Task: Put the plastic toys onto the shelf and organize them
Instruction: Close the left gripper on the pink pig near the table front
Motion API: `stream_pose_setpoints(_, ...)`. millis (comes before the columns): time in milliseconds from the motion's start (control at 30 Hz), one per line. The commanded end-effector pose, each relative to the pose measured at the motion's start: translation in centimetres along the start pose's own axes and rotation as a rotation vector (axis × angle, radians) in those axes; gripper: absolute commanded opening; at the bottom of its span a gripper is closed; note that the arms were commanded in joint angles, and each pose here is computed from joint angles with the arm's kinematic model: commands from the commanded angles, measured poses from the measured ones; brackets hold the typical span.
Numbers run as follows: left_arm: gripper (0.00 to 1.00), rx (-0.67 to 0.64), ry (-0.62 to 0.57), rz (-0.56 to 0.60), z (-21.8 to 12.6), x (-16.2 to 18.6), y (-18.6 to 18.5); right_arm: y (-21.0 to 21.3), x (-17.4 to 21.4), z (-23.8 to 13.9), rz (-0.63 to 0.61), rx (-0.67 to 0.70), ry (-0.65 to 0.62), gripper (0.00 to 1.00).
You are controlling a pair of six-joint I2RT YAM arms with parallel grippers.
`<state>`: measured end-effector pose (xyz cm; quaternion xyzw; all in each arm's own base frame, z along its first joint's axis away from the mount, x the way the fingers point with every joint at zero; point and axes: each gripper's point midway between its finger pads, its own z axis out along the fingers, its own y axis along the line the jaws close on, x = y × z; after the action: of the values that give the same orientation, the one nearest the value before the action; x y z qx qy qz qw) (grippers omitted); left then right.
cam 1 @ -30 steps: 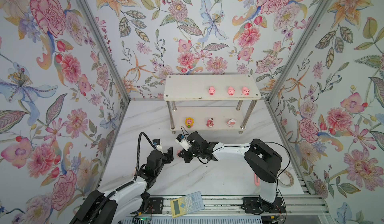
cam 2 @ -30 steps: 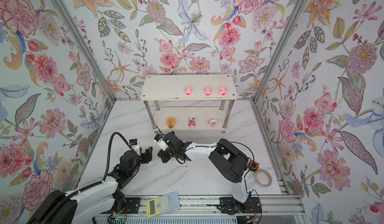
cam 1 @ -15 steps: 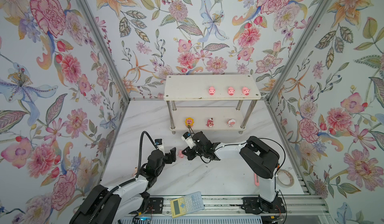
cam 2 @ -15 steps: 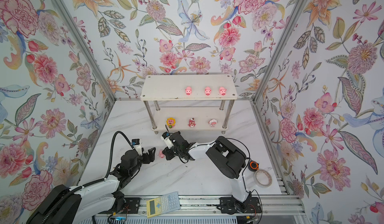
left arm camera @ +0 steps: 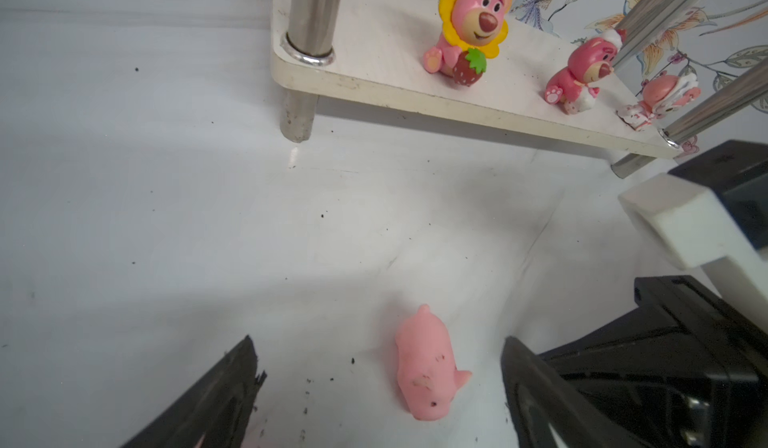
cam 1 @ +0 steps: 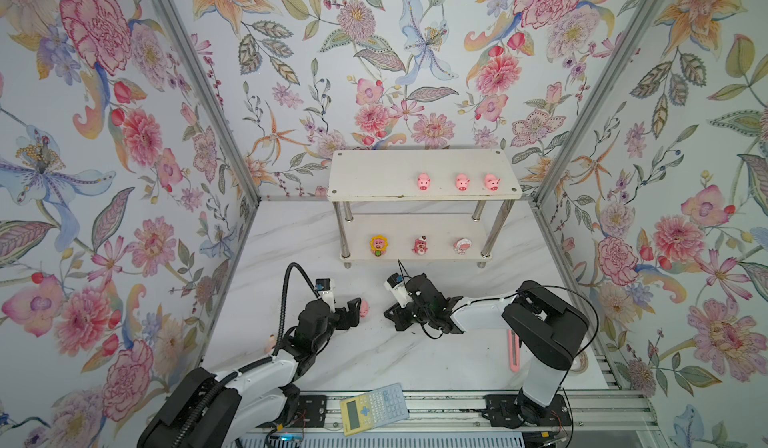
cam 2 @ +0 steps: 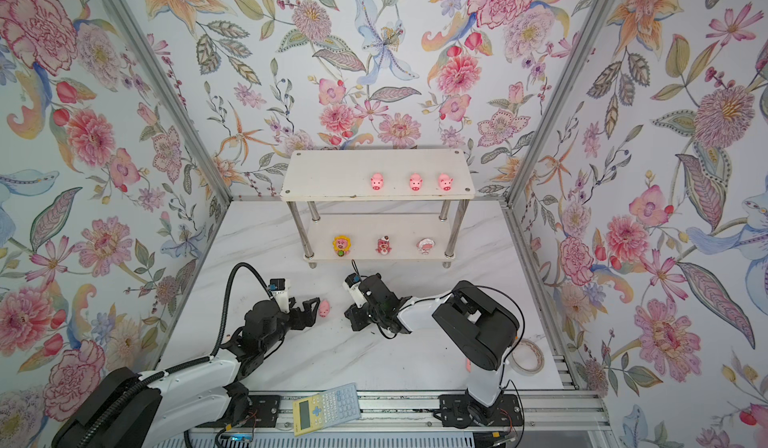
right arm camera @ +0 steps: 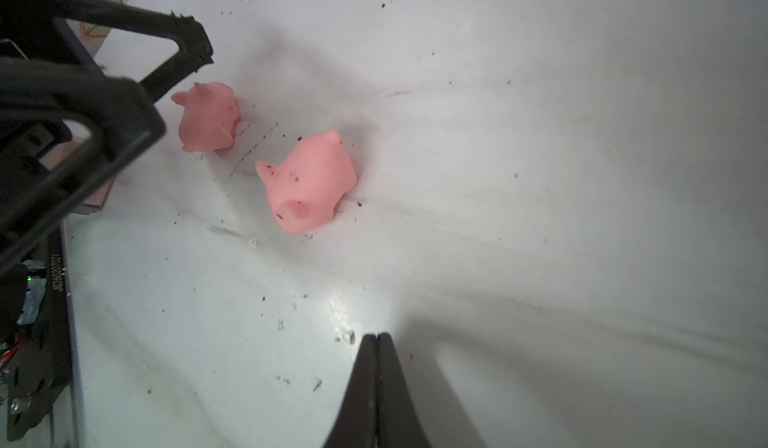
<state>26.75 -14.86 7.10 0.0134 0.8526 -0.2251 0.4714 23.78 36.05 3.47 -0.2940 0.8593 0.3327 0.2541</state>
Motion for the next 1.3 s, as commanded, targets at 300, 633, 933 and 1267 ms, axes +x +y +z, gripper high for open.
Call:
stream_pose_setpoints(300,0.76,-0.084,0.091,0.126,2.6,0.1,-1.9,-2.5,1.5,-5.6,0.001,0.086,-0.052,0.01)
stream_pose_setpoints(633,0.70,-0.189,0.240,0.169,3.8,2.9,-1.1,-2.7,0.6,-7.4,0.009,0.093,-0.107,0.07)
stream_pose_setpoints(933,0.55,-0.203,0.267,0.128,3.7,3.6,-1.4,-2.6,0.4,-8.6,0.018,0.100,-0.127,0.11)
stream_pose_setpoints(1267,0.37,-0.224,0.290,0.133,4.3,4.3,-1.8,-2.9,0.2,-9.7,0.038,0.114,-0.157,0.12)
